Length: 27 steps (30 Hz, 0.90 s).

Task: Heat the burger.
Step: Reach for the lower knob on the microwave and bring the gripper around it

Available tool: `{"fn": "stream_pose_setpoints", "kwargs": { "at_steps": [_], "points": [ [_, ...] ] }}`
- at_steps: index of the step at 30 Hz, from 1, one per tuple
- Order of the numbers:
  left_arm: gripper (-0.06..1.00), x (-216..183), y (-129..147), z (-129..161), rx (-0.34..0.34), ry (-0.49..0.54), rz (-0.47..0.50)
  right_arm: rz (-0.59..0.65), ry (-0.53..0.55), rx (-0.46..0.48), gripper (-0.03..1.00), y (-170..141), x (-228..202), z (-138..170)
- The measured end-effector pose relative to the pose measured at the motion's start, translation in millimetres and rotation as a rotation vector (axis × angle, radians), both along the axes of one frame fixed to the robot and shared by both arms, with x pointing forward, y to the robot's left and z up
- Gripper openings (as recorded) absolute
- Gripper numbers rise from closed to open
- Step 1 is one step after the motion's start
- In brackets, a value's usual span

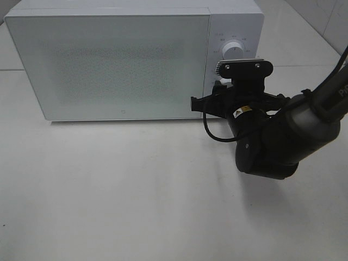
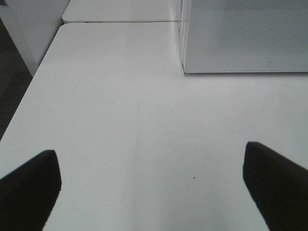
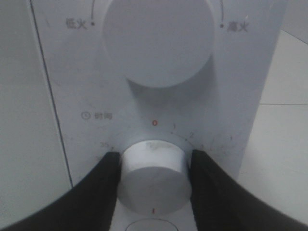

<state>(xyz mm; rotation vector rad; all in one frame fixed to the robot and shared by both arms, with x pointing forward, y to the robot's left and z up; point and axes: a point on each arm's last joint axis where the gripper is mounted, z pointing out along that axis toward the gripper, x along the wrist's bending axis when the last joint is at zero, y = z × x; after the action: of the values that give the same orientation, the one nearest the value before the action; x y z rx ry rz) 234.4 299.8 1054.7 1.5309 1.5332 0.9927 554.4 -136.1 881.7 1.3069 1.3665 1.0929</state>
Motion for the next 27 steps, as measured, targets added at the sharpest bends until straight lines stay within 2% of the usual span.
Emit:
{"fn": "stream_pose_setpoints", "kwargs": {
  "at_steps": [17,25,27],
  "points": [
    [0.97,0.0,0.0,0.0,0.0,0.0,0.0,-0.001,0.0,0.006,0.44,0.0,0.0,0.0],
    [0.97,0.0,0.0,0.0,0.0,0.0,0.0,-0.009,-0.001,0.086,0.44,0.6,0.0,0.1],
    [0.97,0.0,0.0,0.0,0.0,0.0,0.0,-0.021,-0.001,0.165,0.44,0.3,0.3,0.2]
  ]
}}
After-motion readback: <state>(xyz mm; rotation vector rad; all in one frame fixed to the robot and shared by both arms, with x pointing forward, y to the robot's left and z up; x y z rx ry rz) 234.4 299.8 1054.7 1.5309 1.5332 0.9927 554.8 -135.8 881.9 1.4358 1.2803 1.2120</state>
